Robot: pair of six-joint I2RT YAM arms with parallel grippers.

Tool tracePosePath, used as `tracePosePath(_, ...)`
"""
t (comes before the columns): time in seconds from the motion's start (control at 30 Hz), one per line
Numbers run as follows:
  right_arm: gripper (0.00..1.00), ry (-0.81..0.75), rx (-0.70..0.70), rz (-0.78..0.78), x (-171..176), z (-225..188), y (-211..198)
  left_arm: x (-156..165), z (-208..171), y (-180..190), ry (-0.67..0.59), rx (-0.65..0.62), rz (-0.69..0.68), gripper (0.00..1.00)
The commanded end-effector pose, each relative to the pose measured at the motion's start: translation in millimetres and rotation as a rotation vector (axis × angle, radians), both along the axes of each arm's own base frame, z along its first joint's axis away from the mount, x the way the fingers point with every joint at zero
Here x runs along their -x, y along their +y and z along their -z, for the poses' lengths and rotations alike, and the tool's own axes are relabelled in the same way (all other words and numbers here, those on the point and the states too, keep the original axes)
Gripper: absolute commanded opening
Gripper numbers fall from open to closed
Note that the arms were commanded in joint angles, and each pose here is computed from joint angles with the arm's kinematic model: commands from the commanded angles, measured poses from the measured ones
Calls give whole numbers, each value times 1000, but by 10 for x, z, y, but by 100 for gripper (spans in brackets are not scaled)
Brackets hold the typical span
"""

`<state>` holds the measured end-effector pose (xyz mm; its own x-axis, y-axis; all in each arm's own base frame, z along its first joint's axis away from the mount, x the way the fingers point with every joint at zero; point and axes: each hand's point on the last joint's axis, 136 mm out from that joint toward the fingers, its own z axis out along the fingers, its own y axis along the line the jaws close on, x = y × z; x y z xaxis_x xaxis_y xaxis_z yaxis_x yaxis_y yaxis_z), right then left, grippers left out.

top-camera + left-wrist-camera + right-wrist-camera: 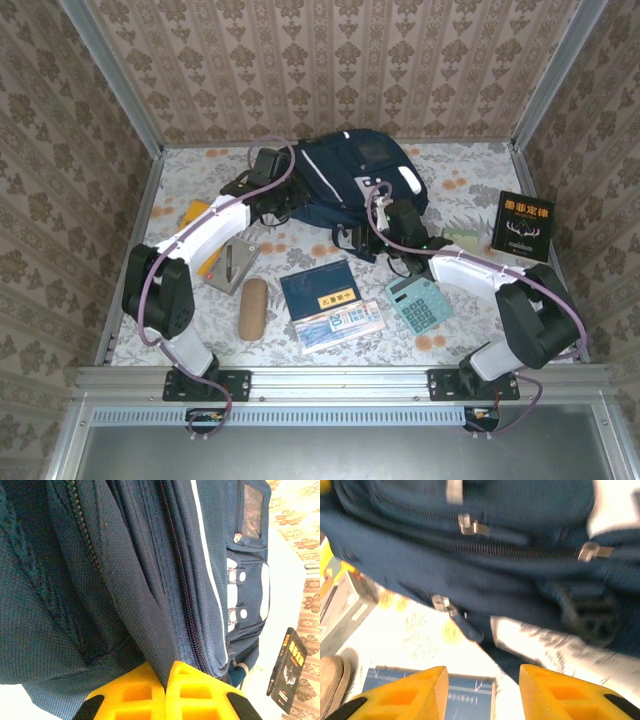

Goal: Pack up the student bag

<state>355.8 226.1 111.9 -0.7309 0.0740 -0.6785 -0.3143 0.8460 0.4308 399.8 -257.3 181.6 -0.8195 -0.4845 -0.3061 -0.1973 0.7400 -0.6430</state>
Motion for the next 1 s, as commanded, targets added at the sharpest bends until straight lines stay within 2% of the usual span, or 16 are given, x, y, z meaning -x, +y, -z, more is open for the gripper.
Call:
tracePosePath(0.0,43,33,-111,-73,58,73,243,-47,-194,-74,-26,38,-14,0)
tracePosePath(0.17,45,32,-93,-70,-54,176,323,-27,-223,-80,-25,39,-16,0)
tracePosePath(0.47,45,-33,106,6,-284,241,333,15,-182,-105,-5,54,-17,0)
tracePosePath(0.67,44,-45,190,51,-404,290,308,44,-185,-125,-2,65,-14,0)
tracePosePath(0.73,41,-41,207,65,-425,308,292,54,-184,-116,-1,65,-16,0)
tracePosePath(0.83,30,-53,210,84,-427,277,270,62,-197,-102,-5,61,-18,0)
tracePosePath(0.9,10,-53,219,105,-408,258,213,66,-197,-79,-7,54,-21,0)
tracePosePath(0.97,2,-52,230,122,-381,248,157,63,-195,-52,-10,47,-25,0)
